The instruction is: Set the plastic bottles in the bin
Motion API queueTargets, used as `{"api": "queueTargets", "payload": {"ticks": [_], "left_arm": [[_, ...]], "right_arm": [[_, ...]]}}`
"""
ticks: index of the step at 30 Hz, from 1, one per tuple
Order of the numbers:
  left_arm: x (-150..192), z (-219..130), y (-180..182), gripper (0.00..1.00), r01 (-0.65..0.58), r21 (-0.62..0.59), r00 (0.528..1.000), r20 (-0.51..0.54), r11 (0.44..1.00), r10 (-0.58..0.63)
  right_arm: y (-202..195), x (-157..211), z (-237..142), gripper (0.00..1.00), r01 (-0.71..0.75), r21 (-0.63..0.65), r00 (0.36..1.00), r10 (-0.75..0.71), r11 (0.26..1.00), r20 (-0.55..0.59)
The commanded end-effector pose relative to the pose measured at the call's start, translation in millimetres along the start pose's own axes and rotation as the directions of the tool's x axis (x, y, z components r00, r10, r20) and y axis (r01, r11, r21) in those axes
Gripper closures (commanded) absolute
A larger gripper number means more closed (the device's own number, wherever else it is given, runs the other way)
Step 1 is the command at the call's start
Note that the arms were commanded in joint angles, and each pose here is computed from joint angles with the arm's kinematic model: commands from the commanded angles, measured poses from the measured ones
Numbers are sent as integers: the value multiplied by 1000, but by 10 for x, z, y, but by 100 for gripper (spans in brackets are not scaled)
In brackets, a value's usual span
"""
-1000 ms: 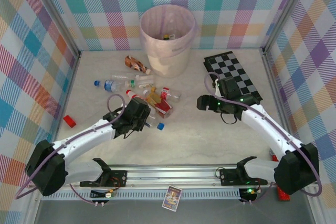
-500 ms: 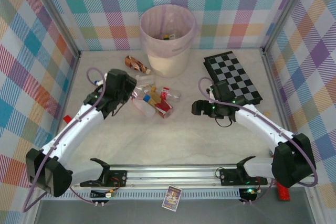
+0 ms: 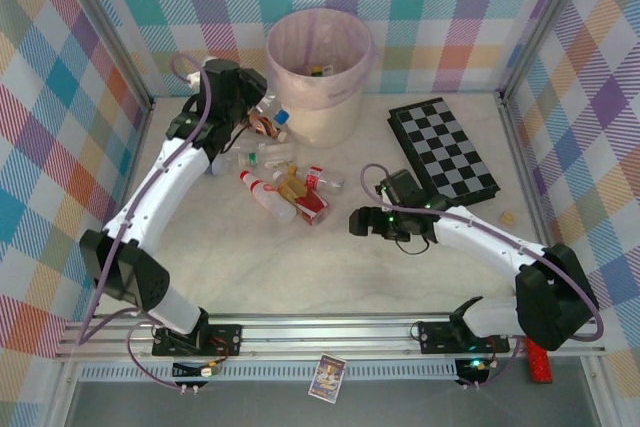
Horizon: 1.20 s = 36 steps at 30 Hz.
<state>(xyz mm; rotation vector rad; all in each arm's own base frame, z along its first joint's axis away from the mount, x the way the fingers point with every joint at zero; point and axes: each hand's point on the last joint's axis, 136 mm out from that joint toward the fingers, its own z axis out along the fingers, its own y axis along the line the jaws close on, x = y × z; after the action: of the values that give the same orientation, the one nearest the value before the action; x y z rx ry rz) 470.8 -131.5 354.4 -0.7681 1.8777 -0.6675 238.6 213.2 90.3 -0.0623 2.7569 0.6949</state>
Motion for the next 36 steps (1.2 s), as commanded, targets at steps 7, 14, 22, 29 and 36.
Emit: {"api": "queueTargets", "payload": {"ticks": [7, 14, 22, 29, 36], "left_arm": [[-334, 359, -641, 83, -143, 162, 985, 115, 976, 126], [-420, 547, -1004, 83, -146, 257, 985, 132, 955, 115], [-369, 901, -1156, 82, -244, 225, 969, 99, 943, 228], [-152, 1241, -1134, 79, -334, 246, 943, 75, 910, 326], [119, 1518, -953, 70, -360, 237, 930, 11, 902, 368]], "right_arm": [[19, 118, 86, 10, -24, -8, 999, 24, 1000, -26], [-18, 178, 88, 10, -21, 17, 999, 22, 1000, -40], [-47, 197, 62, 9, -15, 31, 999, 17, 999, -37], [-135, 284, 40, 10, -1, 63, 998, 5, 998, -56], [-161, 319, 44, 10, -1, 67, 998, 5, 998, -62]]}}
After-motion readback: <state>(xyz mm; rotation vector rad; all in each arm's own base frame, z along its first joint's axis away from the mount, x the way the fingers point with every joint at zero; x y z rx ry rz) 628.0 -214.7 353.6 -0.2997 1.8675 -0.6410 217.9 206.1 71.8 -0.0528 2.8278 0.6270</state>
